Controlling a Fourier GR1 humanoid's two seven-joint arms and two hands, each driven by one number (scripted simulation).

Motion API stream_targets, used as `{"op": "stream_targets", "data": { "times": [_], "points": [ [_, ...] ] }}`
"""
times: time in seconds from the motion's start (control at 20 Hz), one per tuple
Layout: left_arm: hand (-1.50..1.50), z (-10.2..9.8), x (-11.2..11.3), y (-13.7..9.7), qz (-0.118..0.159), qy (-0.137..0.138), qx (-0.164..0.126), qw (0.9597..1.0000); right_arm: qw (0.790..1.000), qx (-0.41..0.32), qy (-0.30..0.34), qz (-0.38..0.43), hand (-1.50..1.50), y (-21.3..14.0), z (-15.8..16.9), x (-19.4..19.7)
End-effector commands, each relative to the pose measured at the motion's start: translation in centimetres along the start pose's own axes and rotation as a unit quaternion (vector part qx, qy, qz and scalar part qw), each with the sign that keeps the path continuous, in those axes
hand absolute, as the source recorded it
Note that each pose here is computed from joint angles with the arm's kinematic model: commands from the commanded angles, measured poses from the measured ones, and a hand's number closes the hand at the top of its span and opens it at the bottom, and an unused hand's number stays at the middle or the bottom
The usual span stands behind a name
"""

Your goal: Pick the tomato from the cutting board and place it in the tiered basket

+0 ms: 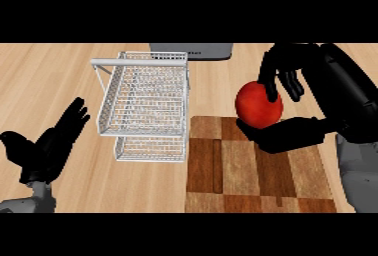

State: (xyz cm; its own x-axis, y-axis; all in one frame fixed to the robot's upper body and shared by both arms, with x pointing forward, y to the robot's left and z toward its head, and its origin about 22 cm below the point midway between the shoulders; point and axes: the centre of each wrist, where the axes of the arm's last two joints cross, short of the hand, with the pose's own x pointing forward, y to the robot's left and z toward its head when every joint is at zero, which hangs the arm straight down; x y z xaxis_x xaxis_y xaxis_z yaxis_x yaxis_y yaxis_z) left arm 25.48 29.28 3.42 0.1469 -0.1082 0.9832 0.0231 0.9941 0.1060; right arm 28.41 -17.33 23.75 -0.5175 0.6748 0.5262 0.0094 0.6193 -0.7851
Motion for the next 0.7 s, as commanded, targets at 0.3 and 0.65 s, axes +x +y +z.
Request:
{"op": "stream_targets", "data": {
  "times": [0.3,0.65],
  "points": [
    [0.00,-1.4,1.8,0.0,-0.004,-0.007,-0.006,0.9999,1.000,0.016,0.015,-0.020,1.50,5.6,-5.8,8.5],
    [0.00,0.4,-0.5,-1.1,0.004,0.002,-0.004,1.0000,0.998,0.045,0.049,-0.007,1.50,7.1,-10.1,9.9]
  ]
}}
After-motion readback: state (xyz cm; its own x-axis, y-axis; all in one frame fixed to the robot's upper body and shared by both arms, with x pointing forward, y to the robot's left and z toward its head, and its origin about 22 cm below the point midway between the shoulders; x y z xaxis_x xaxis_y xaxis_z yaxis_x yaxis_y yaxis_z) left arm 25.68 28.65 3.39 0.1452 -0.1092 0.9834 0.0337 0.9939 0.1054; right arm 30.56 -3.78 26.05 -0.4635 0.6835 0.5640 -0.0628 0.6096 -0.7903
